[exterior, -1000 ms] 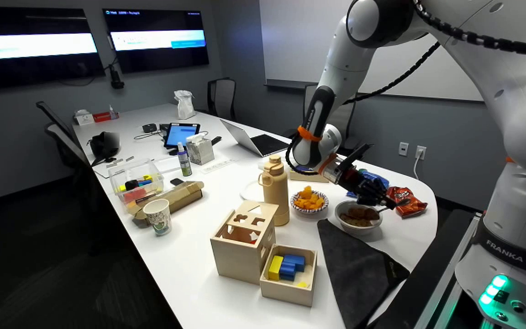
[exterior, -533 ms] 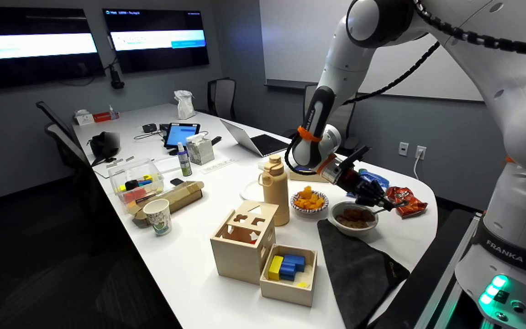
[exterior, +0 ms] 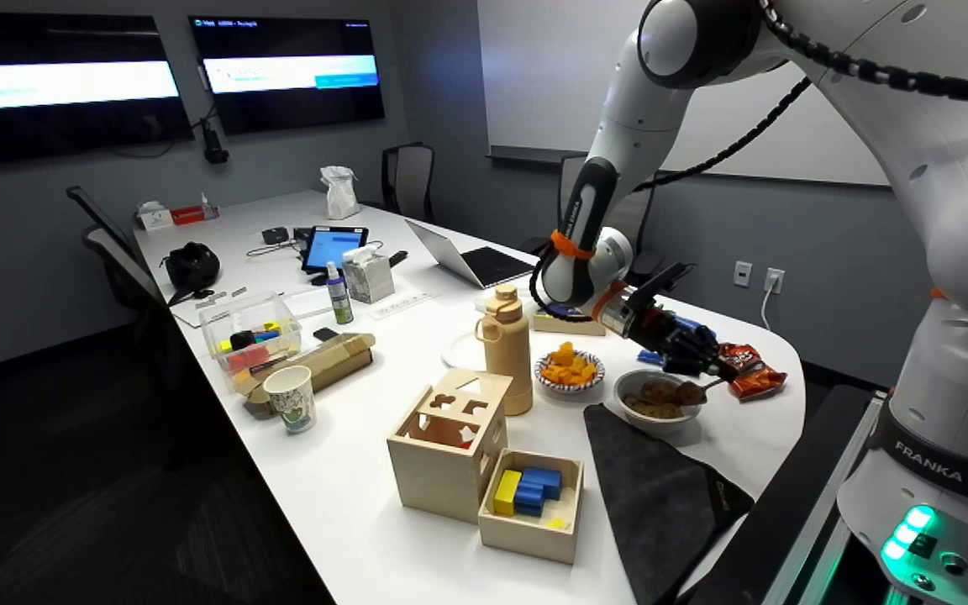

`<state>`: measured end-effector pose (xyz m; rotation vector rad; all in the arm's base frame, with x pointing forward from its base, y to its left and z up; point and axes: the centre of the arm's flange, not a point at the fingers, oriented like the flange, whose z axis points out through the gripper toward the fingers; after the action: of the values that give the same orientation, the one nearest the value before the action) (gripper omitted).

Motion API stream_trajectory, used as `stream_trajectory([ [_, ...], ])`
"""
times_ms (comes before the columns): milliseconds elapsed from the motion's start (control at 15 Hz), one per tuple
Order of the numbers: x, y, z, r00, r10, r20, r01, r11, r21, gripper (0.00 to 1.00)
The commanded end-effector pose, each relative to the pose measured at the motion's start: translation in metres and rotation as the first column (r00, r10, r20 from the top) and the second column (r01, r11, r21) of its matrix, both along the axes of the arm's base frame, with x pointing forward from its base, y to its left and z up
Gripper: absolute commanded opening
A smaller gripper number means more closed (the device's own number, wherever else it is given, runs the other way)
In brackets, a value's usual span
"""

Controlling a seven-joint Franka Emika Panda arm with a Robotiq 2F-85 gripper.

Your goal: Stir inside the white bowl with the kitchen utensil

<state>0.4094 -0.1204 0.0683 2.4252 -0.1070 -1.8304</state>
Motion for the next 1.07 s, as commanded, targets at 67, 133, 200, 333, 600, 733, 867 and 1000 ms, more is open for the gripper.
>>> stream_trajectory([
  [67,0.0,0.004,0.01,0.987,-0.153,0.055,0.16,0.972,-0.17,0.01],
  [133,-0.001,0.004,0.012,0.984,-0.16,0.079,0.172,0.97,-0.173,0.01],
  [200,-0.001,0.003,0.014,0.982,-0.161,0.096,0.176,0.969,-0.172,0.01],
  [333,-0.003,0.0,0.022,0.981,-0.129,0.142,0.149,0.98,-0.135,0.01],
  [600,-0.01,0.001,0.039,0.969,-0.05,0.244,0.068,0.995,-0.068,0.01],
  [733,-0.015,-0.001,0.046,0.958,-0.016,0.288,0.029,0.999,-0.04,0.01],
  [867,-0.023,0.0,0.056,0.939,0.011,0.343,-0.001,1.0,-0.03,0.01],
  [1000,-0.03,0.003,0.066,0.914,0.039,0.403,-0.03,0.999,-0.029,0.01],
])
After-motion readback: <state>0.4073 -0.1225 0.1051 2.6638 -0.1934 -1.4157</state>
